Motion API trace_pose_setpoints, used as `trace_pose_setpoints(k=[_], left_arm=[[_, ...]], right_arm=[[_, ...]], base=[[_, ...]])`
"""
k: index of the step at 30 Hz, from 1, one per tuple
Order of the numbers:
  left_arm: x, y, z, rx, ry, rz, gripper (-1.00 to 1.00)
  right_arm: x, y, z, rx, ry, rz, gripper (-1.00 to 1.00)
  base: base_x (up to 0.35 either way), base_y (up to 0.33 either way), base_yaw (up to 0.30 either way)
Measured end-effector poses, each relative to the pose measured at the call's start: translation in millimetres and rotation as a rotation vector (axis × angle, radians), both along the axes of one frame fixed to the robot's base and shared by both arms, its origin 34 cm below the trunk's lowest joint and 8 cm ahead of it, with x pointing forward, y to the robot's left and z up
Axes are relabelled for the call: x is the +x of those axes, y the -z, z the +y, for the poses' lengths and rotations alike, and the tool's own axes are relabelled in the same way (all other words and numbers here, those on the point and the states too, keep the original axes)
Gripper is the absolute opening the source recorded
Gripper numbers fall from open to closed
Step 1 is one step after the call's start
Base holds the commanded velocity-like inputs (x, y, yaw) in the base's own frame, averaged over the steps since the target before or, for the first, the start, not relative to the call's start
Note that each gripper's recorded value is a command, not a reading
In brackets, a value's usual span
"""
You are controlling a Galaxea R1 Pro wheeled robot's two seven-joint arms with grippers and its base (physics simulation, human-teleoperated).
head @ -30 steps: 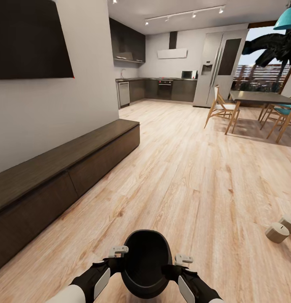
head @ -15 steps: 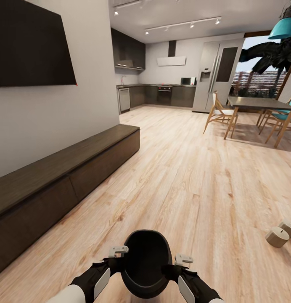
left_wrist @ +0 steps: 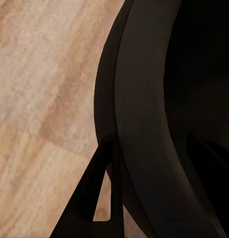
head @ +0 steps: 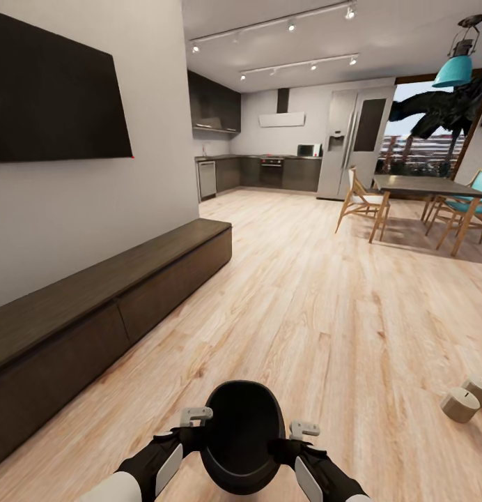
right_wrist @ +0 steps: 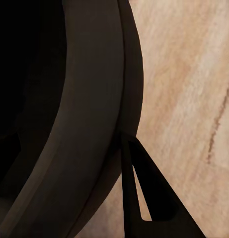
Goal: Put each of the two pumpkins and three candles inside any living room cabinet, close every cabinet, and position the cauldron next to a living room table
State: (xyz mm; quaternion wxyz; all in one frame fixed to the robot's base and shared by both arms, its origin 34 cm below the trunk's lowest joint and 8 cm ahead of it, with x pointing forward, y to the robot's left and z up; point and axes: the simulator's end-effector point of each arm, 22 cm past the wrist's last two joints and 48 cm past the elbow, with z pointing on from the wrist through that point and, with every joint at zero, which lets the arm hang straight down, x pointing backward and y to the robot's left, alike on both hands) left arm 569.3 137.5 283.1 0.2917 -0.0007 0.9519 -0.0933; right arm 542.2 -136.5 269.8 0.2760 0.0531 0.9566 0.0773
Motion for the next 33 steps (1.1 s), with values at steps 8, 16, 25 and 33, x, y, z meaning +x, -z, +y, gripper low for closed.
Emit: trace_pose_setpoints(k=[8, 16, 25, 33], left_arm=[[5, -18, 0, 0.000, 0.000, 0.000, -1.00], [6, -23, 0, 0.000, 0.001, 0.000, -1.00], [7, -24, 0, -0.001, 0.000, -0.004, -1.00], [7, -25, 0, -0.001, 0.000, -0.005, -1.00]], right_arm=[[5, -18, 0, 0.000, 0.000, 0.000, -1.00], [6, -23, 0, 0.000, 0.001, 0.000, -1.00], [7, -24, 0, -0.001, 0.000, -0.004, -1.00], [7, -25, 0, -0.001, 0.000, -0.005, -1.00]], base=[[0.000, 0.000, 0.000], [0.000, 0.000, 0.000], [0.000, 0.000, -0.107], [0.000, 0.000, -0.009]])
